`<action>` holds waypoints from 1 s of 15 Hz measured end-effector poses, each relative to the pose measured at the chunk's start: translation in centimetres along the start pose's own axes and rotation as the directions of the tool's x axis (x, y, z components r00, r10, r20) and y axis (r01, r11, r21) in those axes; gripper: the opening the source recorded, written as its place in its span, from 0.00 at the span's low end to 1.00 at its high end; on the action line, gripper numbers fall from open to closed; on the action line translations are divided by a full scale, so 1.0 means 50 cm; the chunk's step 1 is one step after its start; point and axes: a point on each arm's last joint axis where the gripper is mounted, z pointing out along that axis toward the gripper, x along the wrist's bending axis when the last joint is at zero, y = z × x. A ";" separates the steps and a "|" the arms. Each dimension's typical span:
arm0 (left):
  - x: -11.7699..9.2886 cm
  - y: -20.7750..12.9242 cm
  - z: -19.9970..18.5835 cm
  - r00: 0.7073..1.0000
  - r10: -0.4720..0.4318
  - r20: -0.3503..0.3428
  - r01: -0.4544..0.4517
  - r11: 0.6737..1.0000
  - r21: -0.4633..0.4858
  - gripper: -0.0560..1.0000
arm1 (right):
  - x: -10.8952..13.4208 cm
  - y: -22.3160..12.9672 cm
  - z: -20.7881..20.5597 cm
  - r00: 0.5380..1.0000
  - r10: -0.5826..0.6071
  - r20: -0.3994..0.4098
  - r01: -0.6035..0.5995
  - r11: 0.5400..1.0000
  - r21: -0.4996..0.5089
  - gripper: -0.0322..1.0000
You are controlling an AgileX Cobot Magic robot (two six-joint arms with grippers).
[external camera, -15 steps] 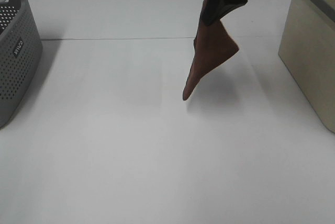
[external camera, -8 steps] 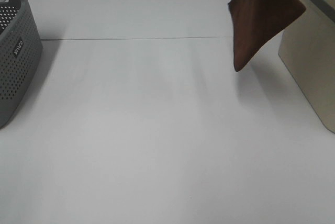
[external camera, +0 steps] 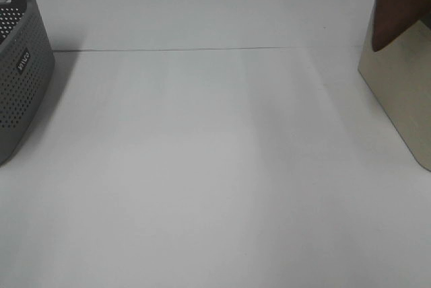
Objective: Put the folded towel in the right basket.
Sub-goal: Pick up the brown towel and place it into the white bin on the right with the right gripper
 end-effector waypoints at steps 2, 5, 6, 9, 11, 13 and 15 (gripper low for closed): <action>0.000 0.000 0.000 1.000 0.000 0.000 0.000 1.000 0.000 0.88 | -0.073 -0.020 -0.002 0.995 0.096 -0.023 -0.096 0.995 -0.010 0.04; 0.000 0.000 0.000 1.000 0.000 0.000 0.000 1.000 0.000 0.88 | -0.149 -0.046 -0.006 0.978 0.208 -0.029 -0.209 0.978 -0.022 0.04; 0.000 0.000 0.000 1.000 0.000 0.000 0.000 1.000 0.000 0.88 | -0.175 -0.059 0.000 0.970 0.243 -0.020 -0.243 0.970 -0.011 0.04; 0.000 0.000 0.000 1.000 0.000 0.000 0.000 1.000 0.000 0.88 | -0.230 -0.087 0.058 0.951 0.308 -0.002 -0.307 0.950 0.057 0.04; 0.000 0.000 0.000 1.000 0.000 0.000 0.000 1.000 0.000 0.88 | -0.239 -0.096 0.101 0.946 0.325 -0.008 -0.322 0.941 0.102 0.04; 0.000 0.000 0.000 1.000 0.000 0.000 0.000 1.000 0.000 0.88 | -0.246 -0.105 0.151 0.935 0.354 -0.015 -0.348 0.926 0.145 0.06; 0.000 0.000 0.000 1.000 0.000 0.000 0.000 1.000 0.000 0.88 | -0.254 -0.120 0.203 0.933 0.361 -0.001 -0.353 0.914 0.199 0.14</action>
